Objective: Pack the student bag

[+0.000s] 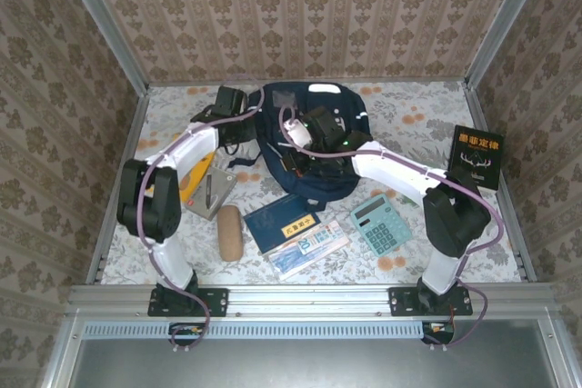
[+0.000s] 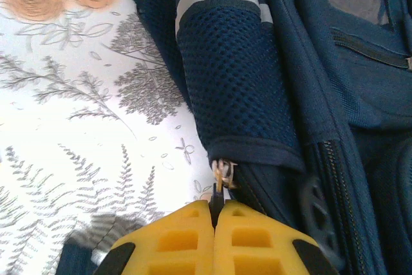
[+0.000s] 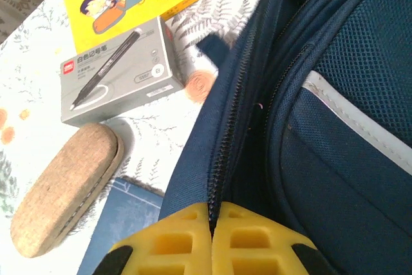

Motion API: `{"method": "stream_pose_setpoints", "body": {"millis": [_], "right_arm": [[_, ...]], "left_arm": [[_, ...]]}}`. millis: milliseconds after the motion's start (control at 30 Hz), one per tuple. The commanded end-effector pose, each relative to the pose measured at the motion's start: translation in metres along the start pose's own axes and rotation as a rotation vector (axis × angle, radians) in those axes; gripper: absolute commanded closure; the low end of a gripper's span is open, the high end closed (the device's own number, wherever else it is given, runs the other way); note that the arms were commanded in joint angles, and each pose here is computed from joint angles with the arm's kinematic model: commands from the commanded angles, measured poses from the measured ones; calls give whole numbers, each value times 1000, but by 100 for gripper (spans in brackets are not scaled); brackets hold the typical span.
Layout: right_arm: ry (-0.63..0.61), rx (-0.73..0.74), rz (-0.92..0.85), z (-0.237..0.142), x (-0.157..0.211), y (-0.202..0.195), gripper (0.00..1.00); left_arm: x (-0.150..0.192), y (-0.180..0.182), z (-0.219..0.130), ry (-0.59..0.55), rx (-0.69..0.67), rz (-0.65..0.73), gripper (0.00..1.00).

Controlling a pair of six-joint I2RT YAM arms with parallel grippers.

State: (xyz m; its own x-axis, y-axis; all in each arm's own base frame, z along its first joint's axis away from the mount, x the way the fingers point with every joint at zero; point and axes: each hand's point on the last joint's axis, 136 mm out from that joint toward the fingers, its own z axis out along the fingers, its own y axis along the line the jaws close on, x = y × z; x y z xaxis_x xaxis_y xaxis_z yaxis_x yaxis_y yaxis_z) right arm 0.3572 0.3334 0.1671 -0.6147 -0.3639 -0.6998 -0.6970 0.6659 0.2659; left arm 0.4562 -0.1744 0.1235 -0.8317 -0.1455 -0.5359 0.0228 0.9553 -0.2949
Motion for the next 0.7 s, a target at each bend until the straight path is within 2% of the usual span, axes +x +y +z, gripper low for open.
{"method": "stream_pose_setpoints", "body": {"millis": [0, 167, 300, 400, 467, 500, 567, 667], "right_arm": [[25, 9, -46, -23, 11, 5, 100], [28, 26, -69, -28, 14, 3, 100], [55, 93, -75, -21, 13, -14, 100], [63, 164, -60, -14, 9, -35, 98], [45, 210, -40, -13, 4, -49, 86], [37, 235, -40, -14, 1, -54, 79], [5, 309, -36, -22, -5, -65, 60], [-66, 406, -12, -40, -15, -77, 40]], "left_arm": [[-51, 36, 11, -117, -105, -38, 100], [-63, 50, 28, -95, -132, -60, 100], [-63, 50, 19, -104, -117, -70, 100], [-50, 48, 6, -104, -101, -71, 100], [-37, 49, -1, -102, -88, -78, 100], [-26, 49, -4, -94, -80, -78, 96], [-15, 46, -12, -89, -58, -76, 80], [-2, 42, -28, -91, -50, -53, 52]]}}
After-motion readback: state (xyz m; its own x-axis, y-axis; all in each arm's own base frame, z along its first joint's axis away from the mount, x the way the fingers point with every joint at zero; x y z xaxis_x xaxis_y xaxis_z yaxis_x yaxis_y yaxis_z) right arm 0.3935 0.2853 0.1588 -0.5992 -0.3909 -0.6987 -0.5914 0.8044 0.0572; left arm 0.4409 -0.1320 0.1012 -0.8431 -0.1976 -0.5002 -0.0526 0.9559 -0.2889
